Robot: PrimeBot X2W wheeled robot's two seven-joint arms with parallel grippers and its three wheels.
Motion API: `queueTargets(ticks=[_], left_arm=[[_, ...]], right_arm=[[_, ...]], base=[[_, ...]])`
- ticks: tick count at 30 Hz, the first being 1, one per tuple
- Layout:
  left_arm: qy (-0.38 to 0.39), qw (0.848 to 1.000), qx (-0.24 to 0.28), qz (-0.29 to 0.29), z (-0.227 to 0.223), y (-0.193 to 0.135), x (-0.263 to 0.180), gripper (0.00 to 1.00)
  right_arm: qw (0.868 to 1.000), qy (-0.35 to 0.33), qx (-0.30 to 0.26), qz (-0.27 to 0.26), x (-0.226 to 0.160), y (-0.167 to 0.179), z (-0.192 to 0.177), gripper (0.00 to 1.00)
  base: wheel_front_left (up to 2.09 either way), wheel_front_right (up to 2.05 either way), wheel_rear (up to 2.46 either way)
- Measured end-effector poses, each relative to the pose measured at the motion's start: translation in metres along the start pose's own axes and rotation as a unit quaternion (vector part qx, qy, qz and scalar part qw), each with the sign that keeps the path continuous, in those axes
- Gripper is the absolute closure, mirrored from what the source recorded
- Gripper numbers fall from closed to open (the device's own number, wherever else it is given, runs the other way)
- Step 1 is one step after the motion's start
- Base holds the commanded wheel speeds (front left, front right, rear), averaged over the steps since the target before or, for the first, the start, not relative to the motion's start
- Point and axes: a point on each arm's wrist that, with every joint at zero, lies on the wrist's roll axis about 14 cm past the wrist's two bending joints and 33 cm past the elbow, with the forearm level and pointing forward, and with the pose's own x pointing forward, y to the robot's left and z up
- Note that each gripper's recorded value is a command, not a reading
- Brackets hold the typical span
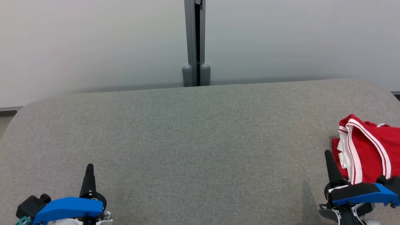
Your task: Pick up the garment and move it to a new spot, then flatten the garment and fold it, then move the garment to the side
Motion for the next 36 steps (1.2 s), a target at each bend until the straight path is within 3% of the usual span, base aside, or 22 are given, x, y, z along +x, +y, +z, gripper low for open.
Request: queueTargets(ticks=[36], left_arm=[[-0.004, 0.985, -0.170, -0.036, 0.014, -0.019, 0.005, 1.00]], right_arm=[[0.985, 0.008, 0.170, 0.029, 0.002, 0.016, 0.004, 1.00]], base=[[0.00, 0.00, 0.00]])
